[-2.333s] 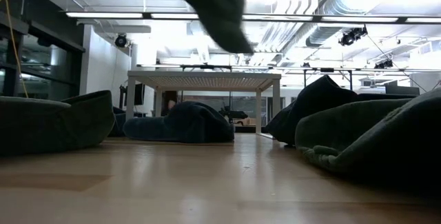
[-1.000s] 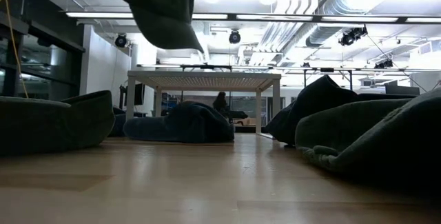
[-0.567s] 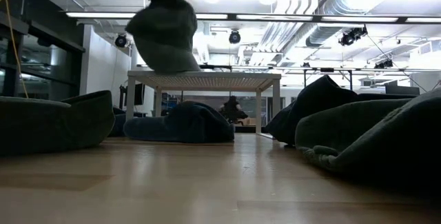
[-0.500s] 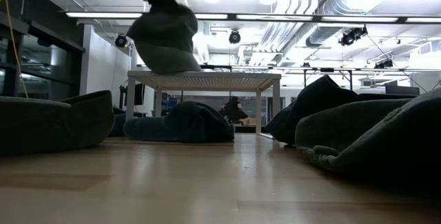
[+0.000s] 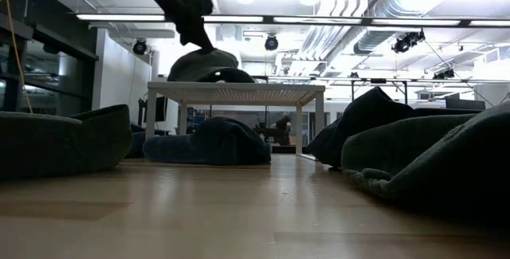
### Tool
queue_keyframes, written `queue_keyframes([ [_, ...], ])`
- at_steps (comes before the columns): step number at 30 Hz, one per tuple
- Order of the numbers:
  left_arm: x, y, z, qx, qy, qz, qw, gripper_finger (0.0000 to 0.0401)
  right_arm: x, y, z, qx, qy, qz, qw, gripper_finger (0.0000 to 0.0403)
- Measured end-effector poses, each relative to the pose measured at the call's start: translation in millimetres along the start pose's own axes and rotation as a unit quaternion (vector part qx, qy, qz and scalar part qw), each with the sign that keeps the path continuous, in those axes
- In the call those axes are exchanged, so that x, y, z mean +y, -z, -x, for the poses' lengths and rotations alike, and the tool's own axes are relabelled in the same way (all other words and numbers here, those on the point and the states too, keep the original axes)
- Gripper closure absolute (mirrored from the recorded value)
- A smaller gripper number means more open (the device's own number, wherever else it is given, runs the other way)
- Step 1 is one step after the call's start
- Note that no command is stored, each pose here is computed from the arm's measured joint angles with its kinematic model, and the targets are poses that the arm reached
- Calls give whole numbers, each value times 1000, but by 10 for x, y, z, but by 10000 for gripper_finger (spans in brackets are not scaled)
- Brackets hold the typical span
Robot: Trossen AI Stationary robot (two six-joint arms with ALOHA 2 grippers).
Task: Pick & Place hat
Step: Put the top right gray cap on the shelf
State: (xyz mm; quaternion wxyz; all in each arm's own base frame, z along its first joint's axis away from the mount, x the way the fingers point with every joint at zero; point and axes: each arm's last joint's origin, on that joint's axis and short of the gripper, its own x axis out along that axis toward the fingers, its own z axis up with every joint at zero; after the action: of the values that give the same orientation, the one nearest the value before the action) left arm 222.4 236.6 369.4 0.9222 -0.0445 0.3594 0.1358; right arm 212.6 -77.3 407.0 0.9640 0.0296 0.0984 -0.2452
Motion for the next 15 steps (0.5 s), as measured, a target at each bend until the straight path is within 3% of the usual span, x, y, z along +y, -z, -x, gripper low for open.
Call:
queue_keyframes([
  [15,-43,-21,-49,9,-11,-7,1000,392,21,106,-123,44,-7,32,998,289],
])
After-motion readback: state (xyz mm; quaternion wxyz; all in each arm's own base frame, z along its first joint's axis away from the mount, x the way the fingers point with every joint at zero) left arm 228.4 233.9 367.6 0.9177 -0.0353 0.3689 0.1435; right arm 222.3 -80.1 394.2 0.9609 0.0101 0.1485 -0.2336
